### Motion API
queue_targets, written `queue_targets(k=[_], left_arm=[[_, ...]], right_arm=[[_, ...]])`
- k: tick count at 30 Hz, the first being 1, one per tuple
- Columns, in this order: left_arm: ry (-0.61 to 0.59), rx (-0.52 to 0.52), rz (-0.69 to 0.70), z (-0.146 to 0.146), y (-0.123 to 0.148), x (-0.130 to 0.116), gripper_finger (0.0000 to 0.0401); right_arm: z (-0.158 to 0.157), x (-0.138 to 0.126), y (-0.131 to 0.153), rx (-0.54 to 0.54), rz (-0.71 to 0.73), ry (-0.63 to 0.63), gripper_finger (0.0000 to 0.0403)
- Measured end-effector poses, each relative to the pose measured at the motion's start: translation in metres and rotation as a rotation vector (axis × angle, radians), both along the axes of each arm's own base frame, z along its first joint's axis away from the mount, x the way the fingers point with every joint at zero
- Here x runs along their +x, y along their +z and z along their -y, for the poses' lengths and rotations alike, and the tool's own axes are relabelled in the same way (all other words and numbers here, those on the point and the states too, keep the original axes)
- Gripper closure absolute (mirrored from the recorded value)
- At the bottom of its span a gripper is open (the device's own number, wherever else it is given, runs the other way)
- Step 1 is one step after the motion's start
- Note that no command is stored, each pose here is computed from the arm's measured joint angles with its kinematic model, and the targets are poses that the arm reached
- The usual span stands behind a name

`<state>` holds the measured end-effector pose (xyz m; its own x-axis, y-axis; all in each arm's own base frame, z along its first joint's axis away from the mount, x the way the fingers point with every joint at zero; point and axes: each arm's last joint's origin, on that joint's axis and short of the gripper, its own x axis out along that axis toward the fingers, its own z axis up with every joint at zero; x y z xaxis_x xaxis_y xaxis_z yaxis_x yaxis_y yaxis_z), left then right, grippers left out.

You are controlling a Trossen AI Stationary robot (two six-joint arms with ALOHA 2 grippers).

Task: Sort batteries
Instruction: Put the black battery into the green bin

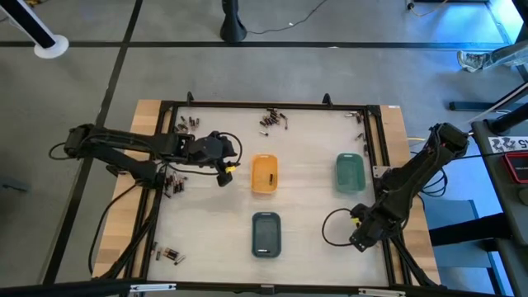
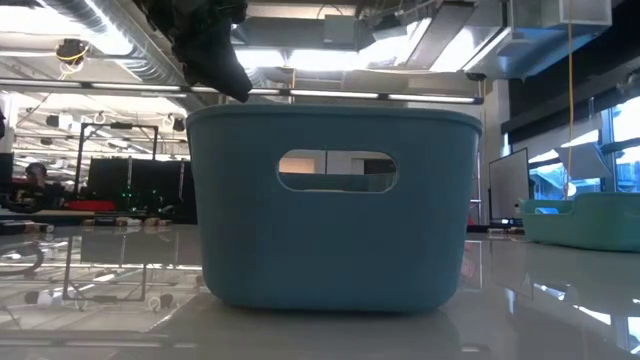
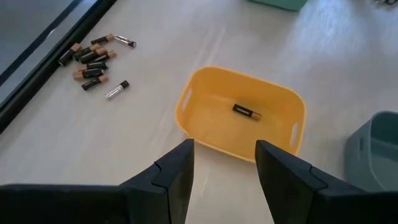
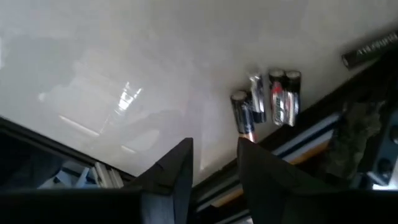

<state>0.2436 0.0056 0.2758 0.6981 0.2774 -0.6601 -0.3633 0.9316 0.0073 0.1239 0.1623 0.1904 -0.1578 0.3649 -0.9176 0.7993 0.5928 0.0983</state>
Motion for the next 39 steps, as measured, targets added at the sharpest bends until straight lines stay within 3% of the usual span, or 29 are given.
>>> queue_targets(k=[12, 25, 39], left_arm=[[0.0, 0.0, 0.0, 0.0, 0.0, 0.0, 0.024], [0.003, -0.003, 0.002, 0.0, 0.0, 0.0, 0.024], [0.005, -0.005, 0.003, 0.0, 0.0, 0.0, 0.024]], right_arm=[[-0.006, 0.002, -0.026, -0.04, -0.132, 0.004, 0.0285], [-0.012, 0.005, -0.048, -0.077, -0.19, 0.11, 0.0285], [-0.021, 0.005, -0.056, 0.03, -0.172, 0.133, 0.0285]])
